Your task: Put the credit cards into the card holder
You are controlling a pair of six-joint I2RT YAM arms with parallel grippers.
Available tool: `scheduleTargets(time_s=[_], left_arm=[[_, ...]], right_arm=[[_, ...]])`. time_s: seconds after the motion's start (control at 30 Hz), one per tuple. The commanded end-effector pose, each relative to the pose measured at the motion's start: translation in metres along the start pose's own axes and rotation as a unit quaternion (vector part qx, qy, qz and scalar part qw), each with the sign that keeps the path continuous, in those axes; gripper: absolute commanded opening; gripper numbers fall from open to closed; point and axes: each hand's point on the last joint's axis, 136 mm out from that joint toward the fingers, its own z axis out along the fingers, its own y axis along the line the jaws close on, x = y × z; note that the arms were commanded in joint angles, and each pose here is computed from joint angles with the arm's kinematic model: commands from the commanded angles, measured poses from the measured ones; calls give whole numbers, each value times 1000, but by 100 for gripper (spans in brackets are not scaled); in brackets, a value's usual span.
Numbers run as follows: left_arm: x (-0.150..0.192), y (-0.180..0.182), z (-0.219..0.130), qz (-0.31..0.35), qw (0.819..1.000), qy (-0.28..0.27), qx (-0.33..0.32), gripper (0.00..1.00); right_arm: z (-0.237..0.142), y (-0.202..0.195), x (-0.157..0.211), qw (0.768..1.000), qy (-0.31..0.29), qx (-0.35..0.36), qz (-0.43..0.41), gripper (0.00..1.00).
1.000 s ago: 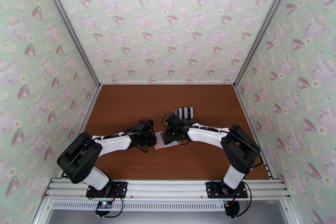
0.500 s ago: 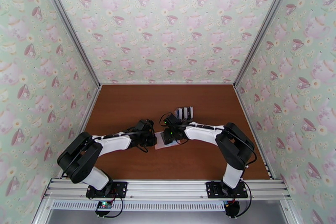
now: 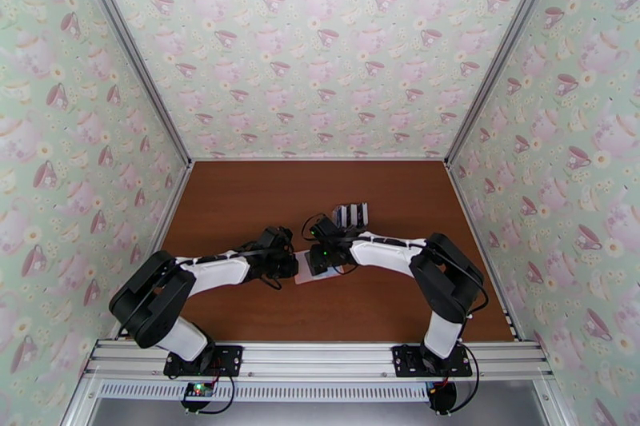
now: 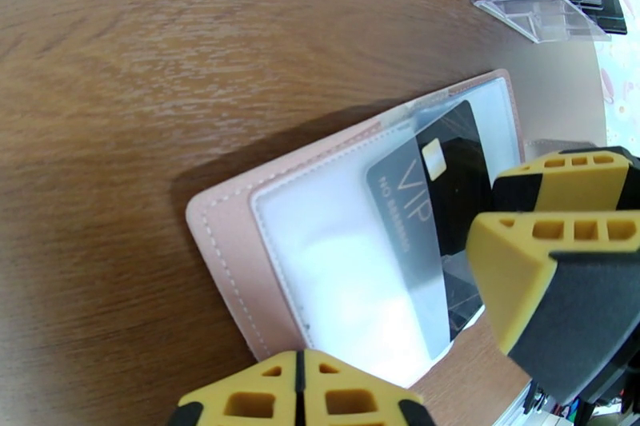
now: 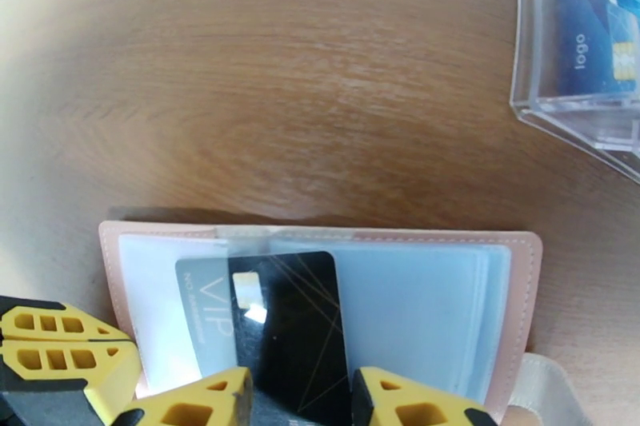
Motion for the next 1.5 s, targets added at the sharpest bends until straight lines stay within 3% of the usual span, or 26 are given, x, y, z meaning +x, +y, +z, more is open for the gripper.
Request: scheduleTargets(time_s=[0.0, 1.03, 1.47], left_arm=[[29, 29, 11, -14, 998, 46, -40, 7], [29, 38, 11, -13, 997, 47, -52, 5], [29, 40, 12, -16, 998, 47, -50, 5]], right_arm=[[-2, 13, -1, 1000, 4, -18, -6, 39], [4, 11, -3, 1000, 11, 6, -15, 39], [4, 24, -2, 999, 15, -28, -11, 38]])
